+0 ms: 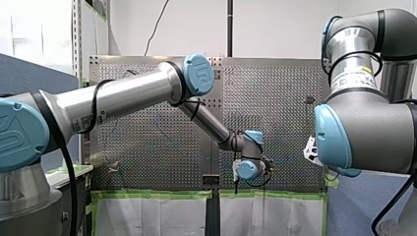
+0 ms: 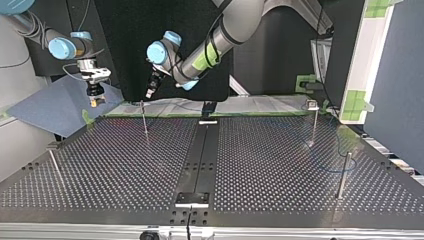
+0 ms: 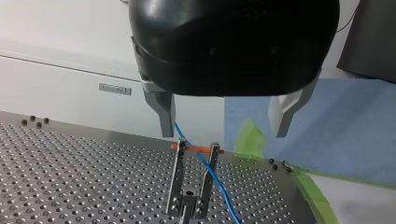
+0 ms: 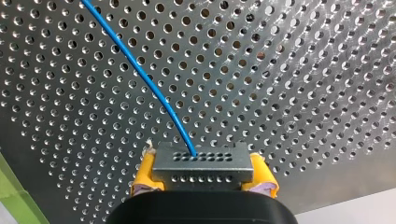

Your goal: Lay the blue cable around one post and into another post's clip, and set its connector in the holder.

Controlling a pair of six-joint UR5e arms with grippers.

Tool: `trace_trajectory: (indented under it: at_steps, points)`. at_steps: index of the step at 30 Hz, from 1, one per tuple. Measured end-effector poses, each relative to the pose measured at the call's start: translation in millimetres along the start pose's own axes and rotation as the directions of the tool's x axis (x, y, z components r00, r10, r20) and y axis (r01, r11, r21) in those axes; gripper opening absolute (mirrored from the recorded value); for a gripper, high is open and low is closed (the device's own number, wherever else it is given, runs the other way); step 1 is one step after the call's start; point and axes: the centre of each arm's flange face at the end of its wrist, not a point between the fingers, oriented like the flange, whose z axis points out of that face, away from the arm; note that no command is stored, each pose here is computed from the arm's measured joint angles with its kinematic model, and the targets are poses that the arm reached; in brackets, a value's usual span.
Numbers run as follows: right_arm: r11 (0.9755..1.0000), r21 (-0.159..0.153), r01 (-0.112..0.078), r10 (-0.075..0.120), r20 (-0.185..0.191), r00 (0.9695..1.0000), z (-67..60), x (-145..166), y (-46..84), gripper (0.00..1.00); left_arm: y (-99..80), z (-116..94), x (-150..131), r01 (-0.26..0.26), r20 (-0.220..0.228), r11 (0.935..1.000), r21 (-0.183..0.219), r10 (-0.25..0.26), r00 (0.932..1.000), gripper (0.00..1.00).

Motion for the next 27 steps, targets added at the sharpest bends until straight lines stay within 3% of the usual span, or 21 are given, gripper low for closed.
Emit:
trace_trajectory:
  at_steps: [27]
  points:
    - [1.0000, 0.000, 0.000, 0.000, 0.002, 1.0000, -0.2, -0.1, -0.1, 0.00, 3.3, 1.2, -0.2, 0.001, 0.000, 1.0000, -0.004, -0.001, 1.0000, 1.00]
